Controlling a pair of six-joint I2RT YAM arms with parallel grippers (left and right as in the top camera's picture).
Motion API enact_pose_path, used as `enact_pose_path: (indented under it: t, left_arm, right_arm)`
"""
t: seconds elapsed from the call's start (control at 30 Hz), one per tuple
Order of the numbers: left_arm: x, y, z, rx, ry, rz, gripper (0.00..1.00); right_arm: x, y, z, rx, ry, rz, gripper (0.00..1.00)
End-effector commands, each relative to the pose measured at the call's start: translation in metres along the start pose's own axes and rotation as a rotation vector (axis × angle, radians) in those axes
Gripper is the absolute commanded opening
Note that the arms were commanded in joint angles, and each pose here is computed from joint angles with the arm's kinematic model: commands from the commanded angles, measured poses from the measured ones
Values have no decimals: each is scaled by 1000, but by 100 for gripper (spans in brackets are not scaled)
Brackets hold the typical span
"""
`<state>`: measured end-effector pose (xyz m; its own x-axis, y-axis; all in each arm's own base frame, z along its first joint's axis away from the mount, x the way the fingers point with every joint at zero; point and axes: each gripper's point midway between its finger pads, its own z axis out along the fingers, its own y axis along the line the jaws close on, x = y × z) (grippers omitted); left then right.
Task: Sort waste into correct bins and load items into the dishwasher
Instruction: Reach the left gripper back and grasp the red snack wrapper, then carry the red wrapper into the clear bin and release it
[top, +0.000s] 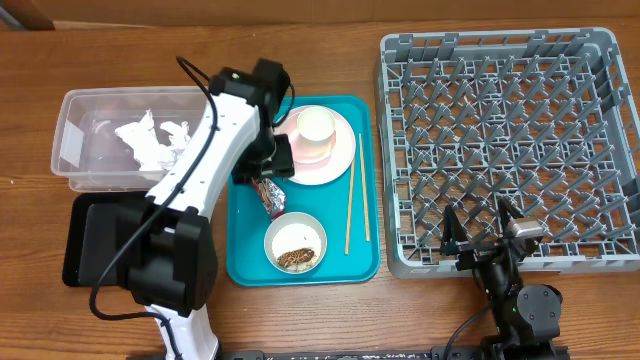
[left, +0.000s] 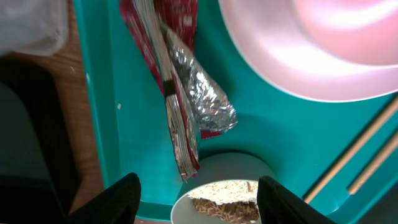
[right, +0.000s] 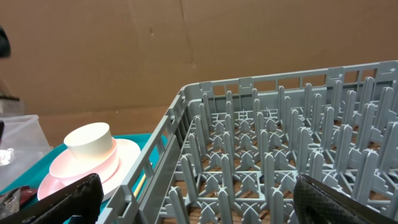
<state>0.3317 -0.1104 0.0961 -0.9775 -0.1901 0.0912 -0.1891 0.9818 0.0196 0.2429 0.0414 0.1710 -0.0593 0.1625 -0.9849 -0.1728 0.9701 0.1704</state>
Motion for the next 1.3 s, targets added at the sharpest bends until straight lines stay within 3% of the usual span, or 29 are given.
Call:
enact_pose_path:
  t: [0.0,0.4,0.6,0.77,0.9,1.03,1.27]
  left_arm:
    - [13,6,14,-26,29,-86,61]
    - [20,7,72,-3,37,-184,59]
    - [13,3,79,20,0,-182,51]
    - [11,3,79,21,-6,-182,36]
    - [11,3,79,22,-6,-182,31]
    - [12,3,79,23,-1,-182,7]
    - [13,-3,72,53,16,-157,4]
  right_arm:
    - [2,0,0,-2,-3,-7,100]
    - [2,0,0,-2,-3,-7,100]
    - [2,0,0,-2,-3,-7,100]
    - [2,0,0,-2,-3,-7,100]
    - [2,0,0,-2,-3,-7,100]
    - [2,0,0,-2,-3,-7,100]
    - [2,0,0,-2,-3,-7,100]
